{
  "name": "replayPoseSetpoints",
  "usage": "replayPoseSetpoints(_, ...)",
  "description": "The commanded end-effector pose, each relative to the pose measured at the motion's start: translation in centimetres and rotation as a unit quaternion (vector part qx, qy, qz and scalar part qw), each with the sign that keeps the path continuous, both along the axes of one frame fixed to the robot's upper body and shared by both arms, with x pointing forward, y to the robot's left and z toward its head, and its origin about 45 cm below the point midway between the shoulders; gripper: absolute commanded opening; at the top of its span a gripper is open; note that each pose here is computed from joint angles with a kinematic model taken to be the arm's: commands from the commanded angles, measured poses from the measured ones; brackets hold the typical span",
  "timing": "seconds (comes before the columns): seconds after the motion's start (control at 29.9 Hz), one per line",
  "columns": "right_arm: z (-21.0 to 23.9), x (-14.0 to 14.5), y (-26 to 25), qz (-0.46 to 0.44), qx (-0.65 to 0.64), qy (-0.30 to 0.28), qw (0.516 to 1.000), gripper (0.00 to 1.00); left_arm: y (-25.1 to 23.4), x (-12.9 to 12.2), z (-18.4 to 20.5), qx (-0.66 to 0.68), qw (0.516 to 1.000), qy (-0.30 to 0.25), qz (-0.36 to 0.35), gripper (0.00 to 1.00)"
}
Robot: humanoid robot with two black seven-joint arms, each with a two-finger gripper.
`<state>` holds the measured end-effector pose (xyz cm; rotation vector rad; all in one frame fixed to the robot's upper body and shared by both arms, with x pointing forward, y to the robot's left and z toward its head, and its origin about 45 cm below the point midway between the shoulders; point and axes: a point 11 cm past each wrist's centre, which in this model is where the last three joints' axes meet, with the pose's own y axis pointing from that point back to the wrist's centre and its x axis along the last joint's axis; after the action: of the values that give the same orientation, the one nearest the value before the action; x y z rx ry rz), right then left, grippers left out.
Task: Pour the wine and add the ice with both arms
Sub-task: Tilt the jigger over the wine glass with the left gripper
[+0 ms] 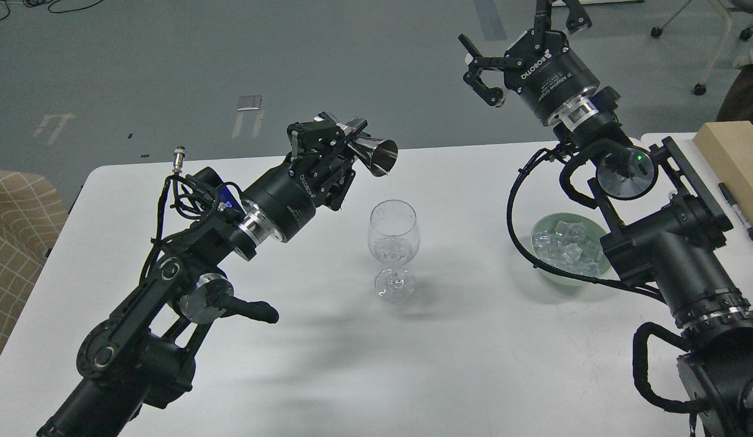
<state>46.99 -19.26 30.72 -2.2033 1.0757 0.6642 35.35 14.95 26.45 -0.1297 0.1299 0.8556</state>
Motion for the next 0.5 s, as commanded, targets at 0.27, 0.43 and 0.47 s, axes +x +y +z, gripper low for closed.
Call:
replayPoseSetpoints(0.27, -0.07, 0.0, 0.02, 0.0, -0.001, 0.001, 1.0, 1.0, -0.04, -0.1, 0.24, 0.014, 0.999, -0.029, -0.002, 0.06)
replayPoseSetpoints(0.43, -0.07, 0.0, 0.02, 0.0, -0.001, 0.001, 1.0, 1.0, -0.07, -0.15, 0.36, 0.014, 0.999, -0.036, -0.004, 0.06)
replayPoseSetpoints(0.47, -0.05, 0.01, -0.02, 0.0, 0.0, 0.001, 1.0, 1.0, -0.07, -0.14, 0.39, 0.019, 0.999, -0.042, -0.003, 0.06)
